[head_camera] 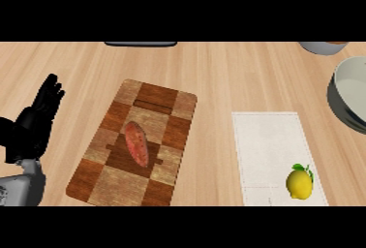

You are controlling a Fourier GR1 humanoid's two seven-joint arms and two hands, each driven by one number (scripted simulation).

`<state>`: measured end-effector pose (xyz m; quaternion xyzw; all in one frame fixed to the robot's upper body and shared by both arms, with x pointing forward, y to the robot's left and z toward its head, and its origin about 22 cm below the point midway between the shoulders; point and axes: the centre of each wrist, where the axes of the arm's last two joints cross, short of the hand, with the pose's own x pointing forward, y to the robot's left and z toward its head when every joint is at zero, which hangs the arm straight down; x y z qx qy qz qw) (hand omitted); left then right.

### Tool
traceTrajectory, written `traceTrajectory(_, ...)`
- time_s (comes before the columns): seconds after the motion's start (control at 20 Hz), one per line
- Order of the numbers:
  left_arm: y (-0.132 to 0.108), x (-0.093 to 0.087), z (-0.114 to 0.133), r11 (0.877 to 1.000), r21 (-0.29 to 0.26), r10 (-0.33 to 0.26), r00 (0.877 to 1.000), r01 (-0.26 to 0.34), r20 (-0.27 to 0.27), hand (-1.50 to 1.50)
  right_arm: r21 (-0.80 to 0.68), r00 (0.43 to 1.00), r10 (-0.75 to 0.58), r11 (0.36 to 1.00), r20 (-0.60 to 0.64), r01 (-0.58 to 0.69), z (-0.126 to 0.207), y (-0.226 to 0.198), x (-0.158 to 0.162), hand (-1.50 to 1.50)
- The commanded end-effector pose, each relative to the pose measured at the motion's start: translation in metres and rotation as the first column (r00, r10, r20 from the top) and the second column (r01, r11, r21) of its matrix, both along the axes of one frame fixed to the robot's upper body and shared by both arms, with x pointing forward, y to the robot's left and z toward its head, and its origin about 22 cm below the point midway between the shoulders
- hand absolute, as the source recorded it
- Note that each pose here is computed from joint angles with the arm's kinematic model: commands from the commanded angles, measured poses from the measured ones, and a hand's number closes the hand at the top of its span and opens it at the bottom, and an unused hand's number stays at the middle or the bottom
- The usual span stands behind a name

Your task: Pick the croissant from the placemat and place it in the bowl

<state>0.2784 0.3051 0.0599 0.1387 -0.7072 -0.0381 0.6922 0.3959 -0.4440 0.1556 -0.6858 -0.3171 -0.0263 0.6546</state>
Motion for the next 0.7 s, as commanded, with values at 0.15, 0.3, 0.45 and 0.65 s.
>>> traceTrajectory(0.15,0.008,-0.005,0.005,1.000,0.008,0.013,1.000,-0.013,0.001,0.00,0.234,0.997,-0.047,0.970,-0.068,0.061,-0.037,-0.031,-0.025,-1.50)
traceTrajectory(0.3,0.004,-0.005,0.001,1.000,0.005,-0.013,1.000,0.013,0.024,0.00,0.266,0.997,0.050,0.963,-0.051,-0.035,-0.050,-0.042,-0.037,-1.50)
traceTrajectory(0.45,-0.010,0.003,0.004,1.000,0.018,0.006,1.000,-0.007,0.013,0.00,0.269,0.991,0.071,0.958,0.113,-0.100,-0.047,-0.042,-0.037,-1.50)
traceTrajectory(0.65,0.008,-0.006,0.000,1.000,-0.001,0.028,0.999,-0.028,-0.019,0.00,0.248,0.888,-0.019,0.963,0.459,-0.107,-0.023,-0.057,-0.046,-1.50)
